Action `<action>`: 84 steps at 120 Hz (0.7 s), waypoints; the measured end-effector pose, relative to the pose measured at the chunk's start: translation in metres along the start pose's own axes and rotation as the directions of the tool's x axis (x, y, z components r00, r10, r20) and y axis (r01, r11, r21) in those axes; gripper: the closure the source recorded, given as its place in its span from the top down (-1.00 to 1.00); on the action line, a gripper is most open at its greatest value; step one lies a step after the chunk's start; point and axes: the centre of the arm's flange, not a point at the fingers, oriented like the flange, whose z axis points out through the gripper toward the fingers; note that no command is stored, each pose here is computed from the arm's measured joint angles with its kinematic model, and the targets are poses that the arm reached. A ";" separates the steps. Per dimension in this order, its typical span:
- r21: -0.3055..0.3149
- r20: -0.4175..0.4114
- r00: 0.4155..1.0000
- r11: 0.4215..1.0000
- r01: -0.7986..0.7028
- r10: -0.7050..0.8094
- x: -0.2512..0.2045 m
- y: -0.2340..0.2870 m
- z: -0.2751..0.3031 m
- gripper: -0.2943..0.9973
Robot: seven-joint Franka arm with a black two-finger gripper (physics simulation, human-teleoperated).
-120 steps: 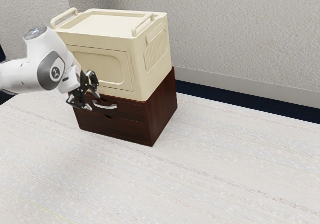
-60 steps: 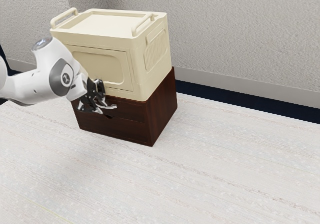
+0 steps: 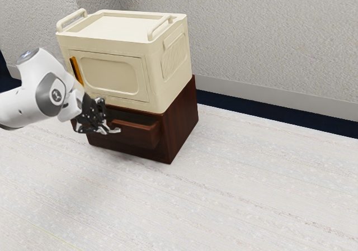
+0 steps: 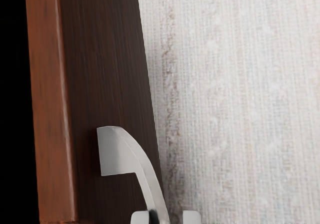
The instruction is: Pull the drawer handle with one arm to open the drawer
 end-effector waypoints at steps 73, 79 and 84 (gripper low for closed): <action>-0.003 -0.054 0.998 0.999 -0.045 0.045 0.009 0.066 -0.017 -0.67; -0.001 -0.055 0.997 0.999 -0.047 0.047 0.008 0.071 -0.019 -0.67; 0.002 -0.055 0.997 0.999 -0.049 0.049 0.007 0.074 -0.022 -0.67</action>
